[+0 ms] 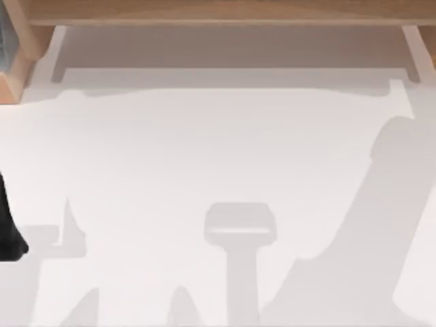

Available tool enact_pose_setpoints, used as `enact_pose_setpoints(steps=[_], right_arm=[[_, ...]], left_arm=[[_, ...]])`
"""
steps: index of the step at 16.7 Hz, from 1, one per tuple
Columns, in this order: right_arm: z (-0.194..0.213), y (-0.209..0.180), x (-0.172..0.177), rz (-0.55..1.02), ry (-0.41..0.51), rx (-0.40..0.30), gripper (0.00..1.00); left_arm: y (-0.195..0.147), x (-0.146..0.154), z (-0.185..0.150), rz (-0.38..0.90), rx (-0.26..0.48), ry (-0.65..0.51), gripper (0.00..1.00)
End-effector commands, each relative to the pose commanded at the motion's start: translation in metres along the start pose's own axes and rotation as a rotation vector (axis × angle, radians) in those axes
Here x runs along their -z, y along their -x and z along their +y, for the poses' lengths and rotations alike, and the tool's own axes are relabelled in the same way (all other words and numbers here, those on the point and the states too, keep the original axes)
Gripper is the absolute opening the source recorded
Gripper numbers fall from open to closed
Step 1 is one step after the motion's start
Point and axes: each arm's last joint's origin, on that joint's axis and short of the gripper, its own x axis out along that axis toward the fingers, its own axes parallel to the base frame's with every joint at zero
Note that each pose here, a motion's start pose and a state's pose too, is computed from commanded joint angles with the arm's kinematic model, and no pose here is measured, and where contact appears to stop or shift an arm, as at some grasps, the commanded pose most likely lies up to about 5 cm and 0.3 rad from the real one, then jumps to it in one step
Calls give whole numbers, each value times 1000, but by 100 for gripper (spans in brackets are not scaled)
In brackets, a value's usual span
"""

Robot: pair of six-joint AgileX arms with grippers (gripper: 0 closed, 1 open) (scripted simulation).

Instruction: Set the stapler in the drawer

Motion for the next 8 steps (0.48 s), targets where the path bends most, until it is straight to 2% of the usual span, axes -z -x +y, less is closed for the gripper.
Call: enact_pose_setpoints(steps=[2,8], right_arm=[[0,0,0,0,0,0,98],[0,0,0,0,0,0,100]], left_arm=[[0,0,0,0,0,0,100],[0,0,0,0,0,0,100]])
